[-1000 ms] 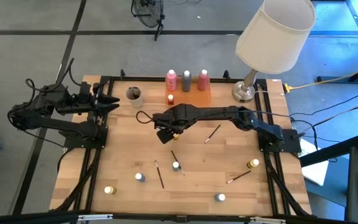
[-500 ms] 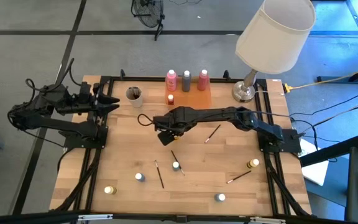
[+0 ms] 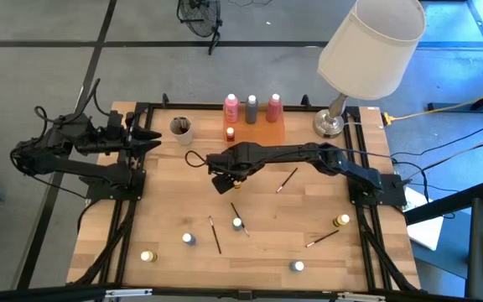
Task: Pick & Place Paint Supplies
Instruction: Put the yellow paint bottle into the orange bin
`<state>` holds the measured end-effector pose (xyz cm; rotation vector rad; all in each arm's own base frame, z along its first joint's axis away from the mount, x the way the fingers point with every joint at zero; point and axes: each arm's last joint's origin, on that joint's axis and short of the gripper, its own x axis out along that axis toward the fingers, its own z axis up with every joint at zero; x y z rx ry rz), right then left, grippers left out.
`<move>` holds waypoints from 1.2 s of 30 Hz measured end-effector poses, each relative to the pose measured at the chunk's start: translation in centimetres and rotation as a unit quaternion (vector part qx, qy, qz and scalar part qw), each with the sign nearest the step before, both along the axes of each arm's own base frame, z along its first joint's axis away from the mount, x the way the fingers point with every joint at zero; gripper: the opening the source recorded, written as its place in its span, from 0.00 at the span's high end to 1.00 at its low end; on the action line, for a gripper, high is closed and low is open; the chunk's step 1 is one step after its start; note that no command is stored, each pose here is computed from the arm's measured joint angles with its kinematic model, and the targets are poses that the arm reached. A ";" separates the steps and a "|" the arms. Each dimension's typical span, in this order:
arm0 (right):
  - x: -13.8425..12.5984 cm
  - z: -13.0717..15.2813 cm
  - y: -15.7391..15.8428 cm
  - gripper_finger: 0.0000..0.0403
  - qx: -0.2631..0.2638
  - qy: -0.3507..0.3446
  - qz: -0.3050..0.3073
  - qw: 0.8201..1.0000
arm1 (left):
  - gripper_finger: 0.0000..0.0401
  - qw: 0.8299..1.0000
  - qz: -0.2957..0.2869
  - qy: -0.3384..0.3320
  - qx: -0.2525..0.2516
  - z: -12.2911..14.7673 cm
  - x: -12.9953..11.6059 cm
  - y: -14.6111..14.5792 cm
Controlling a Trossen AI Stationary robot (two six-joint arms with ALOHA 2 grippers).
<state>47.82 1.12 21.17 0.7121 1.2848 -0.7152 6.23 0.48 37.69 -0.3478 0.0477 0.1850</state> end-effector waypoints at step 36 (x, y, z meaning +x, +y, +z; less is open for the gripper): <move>0.1 -2.3 -0.1 0.35 0.013 -0.001 -0.006 1.000 | 0.68 1.000 -0.026 0.003 -0.002 -0.1 0.0 -0.2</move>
